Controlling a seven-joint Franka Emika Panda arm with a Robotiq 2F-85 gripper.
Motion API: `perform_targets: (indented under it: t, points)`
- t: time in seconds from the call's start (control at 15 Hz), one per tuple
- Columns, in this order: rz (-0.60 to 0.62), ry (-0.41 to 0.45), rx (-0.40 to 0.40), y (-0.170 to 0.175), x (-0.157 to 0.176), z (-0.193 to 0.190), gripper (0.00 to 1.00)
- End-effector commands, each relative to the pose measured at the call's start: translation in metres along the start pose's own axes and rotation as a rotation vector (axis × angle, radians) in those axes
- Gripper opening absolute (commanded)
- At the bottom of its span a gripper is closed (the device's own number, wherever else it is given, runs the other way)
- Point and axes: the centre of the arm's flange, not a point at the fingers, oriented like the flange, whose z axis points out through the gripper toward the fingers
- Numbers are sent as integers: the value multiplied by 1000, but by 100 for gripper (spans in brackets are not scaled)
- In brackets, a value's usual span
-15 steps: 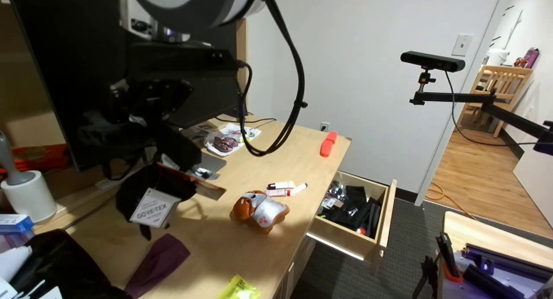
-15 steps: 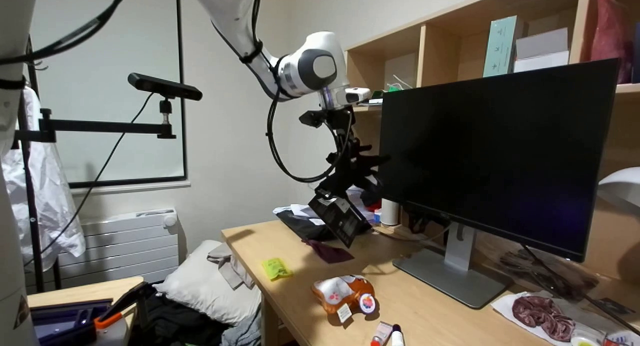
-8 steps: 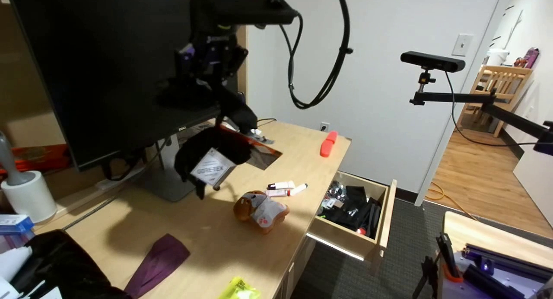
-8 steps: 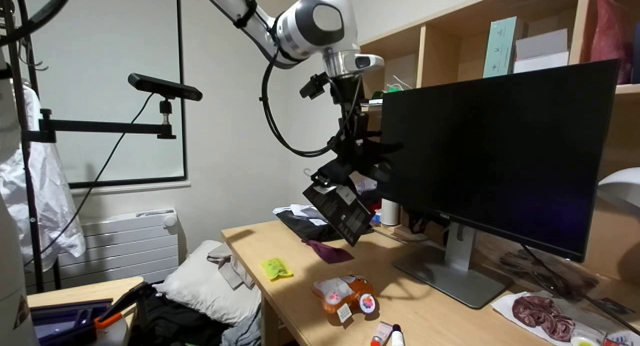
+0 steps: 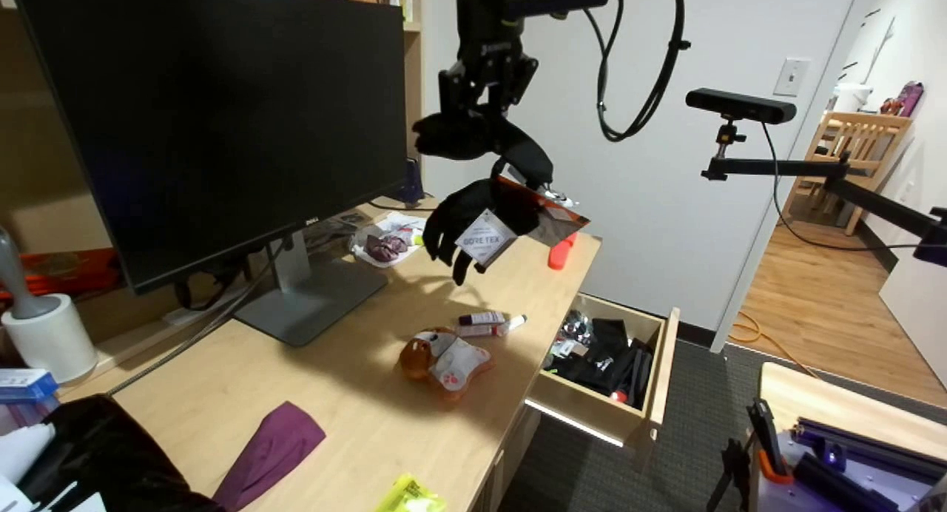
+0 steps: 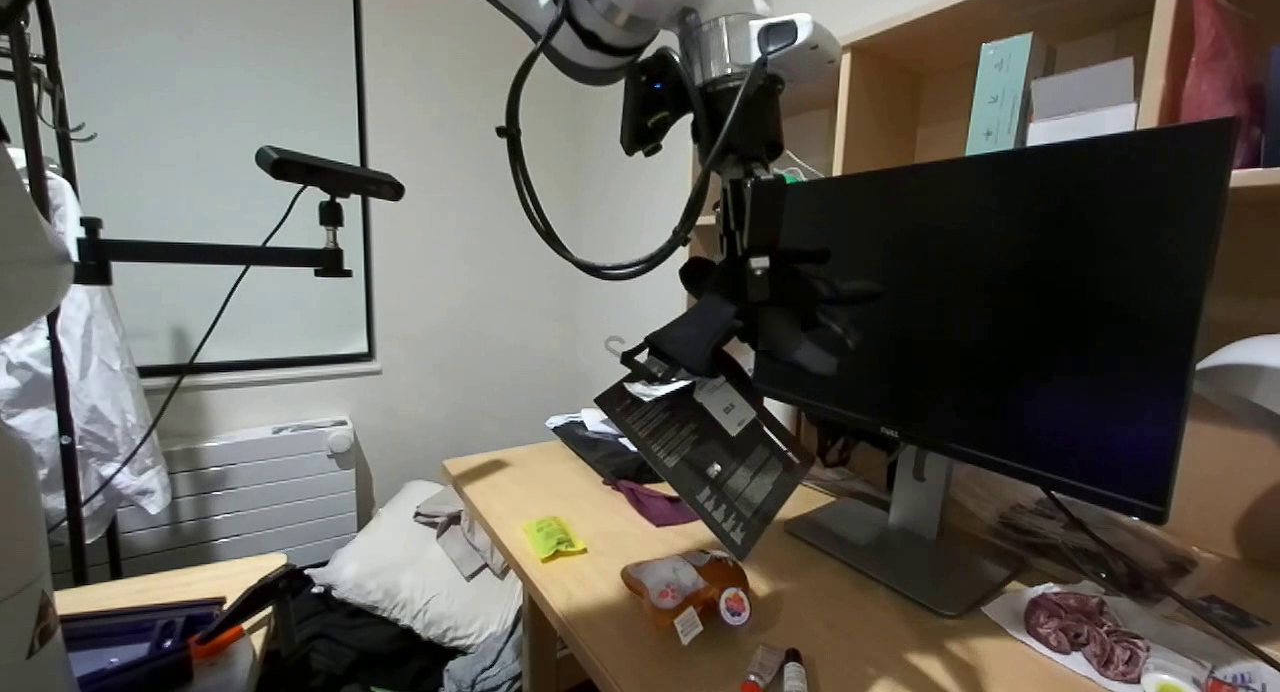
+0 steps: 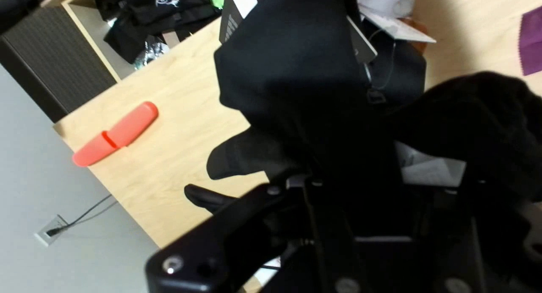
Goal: Pick the pair of gloves on the desk and put them in the drawer
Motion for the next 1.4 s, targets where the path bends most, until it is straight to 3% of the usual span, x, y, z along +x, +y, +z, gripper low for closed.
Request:
perform_targets:
  t: [0.0, 0.2, 0.27, 0.33, 0.53, 0.87, 1.13, 1.33]
  points:
    - [49, -95, -77, 39, -7, 35, 9]
    - [34, -245, -85, 49, -17, 81, 9]
    - [-17, -288, -63, 36, -21, 96, 9]
    - [38, -218, -79, 46, -18, 78, 10]
    - [4, -272, -80, 35, -24, 103, 10]
    - [5, -249, -71, 36, -26, 95, 9]
    - [83, -209, -44, 77, -3, 83, 9]
    - [190, -196, -48, 133, 21, 78, 9]
